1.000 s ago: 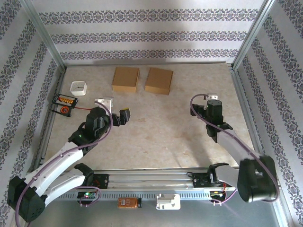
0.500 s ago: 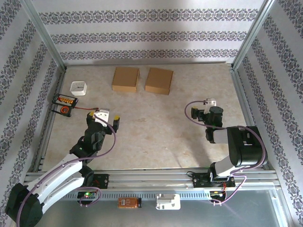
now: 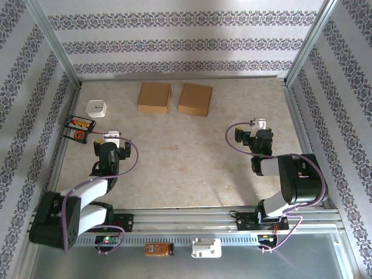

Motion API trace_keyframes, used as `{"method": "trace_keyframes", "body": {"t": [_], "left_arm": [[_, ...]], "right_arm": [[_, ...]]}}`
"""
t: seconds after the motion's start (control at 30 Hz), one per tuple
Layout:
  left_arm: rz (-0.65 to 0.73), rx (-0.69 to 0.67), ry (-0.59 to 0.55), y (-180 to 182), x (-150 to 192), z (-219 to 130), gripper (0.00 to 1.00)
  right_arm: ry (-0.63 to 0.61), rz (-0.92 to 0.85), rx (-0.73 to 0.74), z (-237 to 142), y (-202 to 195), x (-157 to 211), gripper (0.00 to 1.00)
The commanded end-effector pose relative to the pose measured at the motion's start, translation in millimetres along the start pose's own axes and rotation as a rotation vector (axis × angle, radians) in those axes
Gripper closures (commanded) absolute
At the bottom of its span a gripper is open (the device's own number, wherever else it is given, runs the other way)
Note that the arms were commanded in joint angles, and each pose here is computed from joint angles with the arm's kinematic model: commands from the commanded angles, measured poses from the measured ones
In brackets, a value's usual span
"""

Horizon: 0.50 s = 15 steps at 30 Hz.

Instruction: Fold the paper box

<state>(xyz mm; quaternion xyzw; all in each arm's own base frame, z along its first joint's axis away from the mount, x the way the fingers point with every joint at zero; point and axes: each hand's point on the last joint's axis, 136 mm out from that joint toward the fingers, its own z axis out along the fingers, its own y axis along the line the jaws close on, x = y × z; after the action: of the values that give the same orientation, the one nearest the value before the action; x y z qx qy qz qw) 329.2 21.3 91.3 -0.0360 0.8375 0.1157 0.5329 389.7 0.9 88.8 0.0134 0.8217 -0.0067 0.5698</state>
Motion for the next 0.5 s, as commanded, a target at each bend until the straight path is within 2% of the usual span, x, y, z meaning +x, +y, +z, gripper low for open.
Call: {"method": "trace_keyframes", "body": {"t": [0.0, 0.17, 0.27, 0.3, 0.37, 0.4, 0.47], "left_arm": [[-0.1, 0.102, -0.14, -11, -42, 11, 0.01], [-0.108, 0.15, -0.104, -13, -46, 39, 0.01], [-0.102, 0.176, -0.064, -21, -26, 63, 0.01], [-0.095, 0.189, -0.127, -23, -30, 61, 0.01], [-0.108, 0.183, -0.08, -20, -24, 59, 0.01], [-0.107, 0.192, -0.119, -21, -30, 59, 0.01], [-0.111, 0.19, -0.103, -21, -29, 59, 0.01]], "right_arm": [[-0.064, 0.011, 0.01, 1, -1, -19, 0.02], [-0.065, 0.012, 0.008, 2, -2, -20, 0.02], [-0.064, 0.012, 0.006, 2, -1, -20, 0.02], [-0.064, 0.013, 0.005, 2, -1, -20, 0.02], [-0.063, 0.013, 0.004, 2, -1, -20, 0.02], [-0.065, 0.013, 0.004, 2, -1, -20, 0.02], [-0.063, 0.013, 0.003, 2, -1, -20, 0.02]]}}
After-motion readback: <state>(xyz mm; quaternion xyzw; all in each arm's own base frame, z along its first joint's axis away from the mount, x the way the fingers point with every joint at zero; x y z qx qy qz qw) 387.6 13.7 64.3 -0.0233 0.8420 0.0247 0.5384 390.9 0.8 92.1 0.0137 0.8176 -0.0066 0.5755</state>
